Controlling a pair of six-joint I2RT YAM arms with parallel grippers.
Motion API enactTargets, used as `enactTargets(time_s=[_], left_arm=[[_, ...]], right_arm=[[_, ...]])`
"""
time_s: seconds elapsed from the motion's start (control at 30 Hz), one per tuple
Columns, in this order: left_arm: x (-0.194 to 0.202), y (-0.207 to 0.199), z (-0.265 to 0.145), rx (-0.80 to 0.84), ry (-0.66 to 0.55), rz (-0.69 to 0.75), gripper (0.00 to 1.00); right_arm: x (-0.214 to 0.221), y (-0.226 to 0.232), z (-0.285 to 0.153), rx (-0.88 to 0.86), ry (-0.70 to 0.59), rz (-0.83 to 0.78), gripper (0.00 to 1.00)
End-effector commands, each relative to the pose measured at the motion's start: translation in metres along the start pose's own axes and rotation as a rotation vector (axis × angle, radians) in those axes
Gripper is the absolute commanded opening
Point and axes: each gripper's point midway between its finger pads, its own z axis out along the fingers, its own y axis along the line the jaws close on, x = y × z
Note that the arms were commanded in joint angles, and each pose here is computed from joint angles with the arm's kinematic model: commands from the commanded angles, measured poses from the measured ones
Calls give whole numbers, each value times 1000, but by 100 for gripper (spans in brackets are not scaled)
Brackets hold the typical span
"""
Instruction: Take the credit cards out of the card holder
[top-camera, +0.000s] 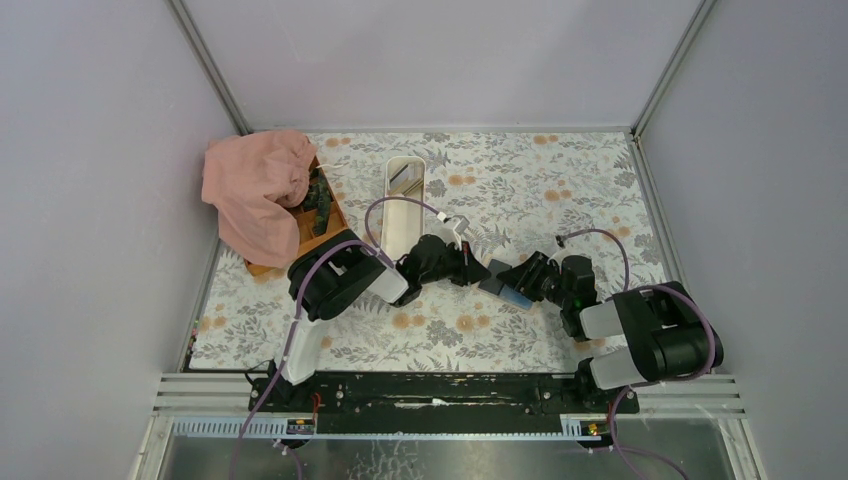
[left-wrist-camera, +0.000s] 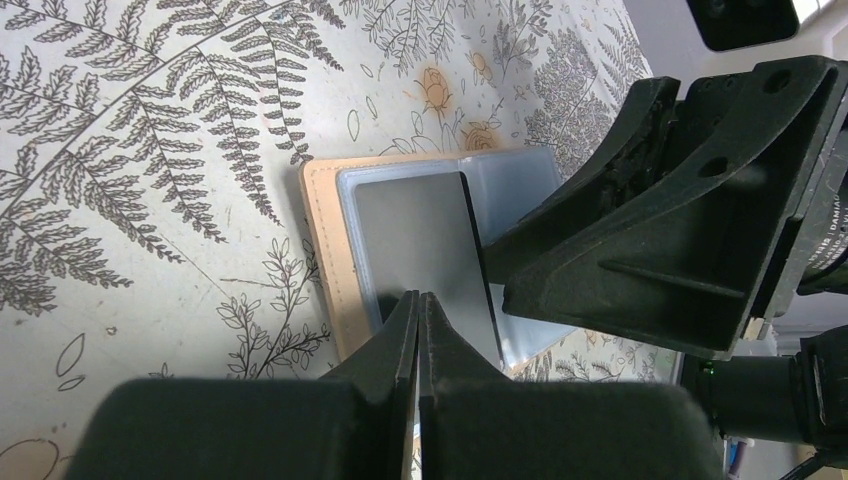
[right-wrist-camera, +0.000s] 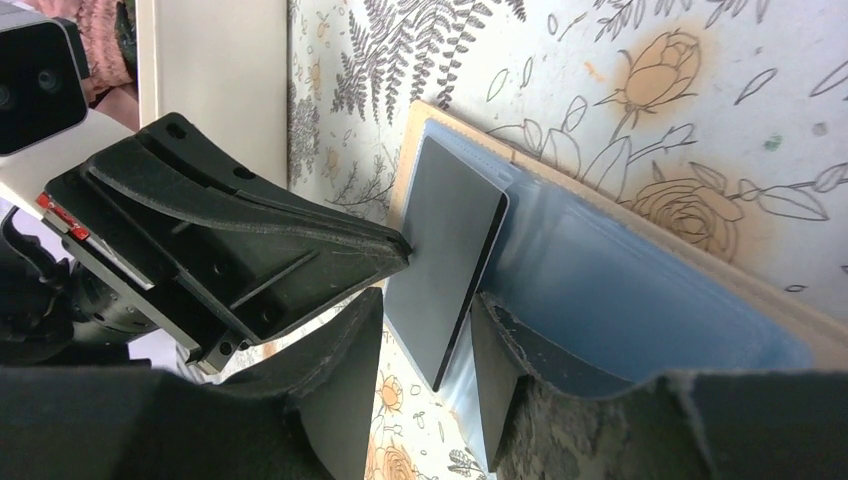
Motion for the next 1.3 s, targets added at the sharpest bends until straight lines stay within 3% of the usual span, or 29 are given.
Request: enactTargets(time_s=[0.0, 0.3, 0.47, 0.83, 1.0, 1.27], left_arm=[[30, 18, -6, -39, 73, -32, 0], [29, 18, -8, -43, 70, -29, 0], [28, 17, -9, -41, 65, -29, 0], [-5, -11, -27, 0, -33, 27, 0], [-12, 5, -32, -97, -61, 75, 0], [-8, 32, -30, -197, -93, 39, 0]], right_arm=[[-7, 40, 2, -184, 16, -8, 45], [-4, 45, 4, -242, 25, 30, 45], [-8, 34, 10, -180, 3, 44, 45], [-13, 26, 14, -127, -7, 39, 44], [-10, 24, 16, -131, -2, 51, 44], [-4, 24, 16, -152, 13, 67, 44]])
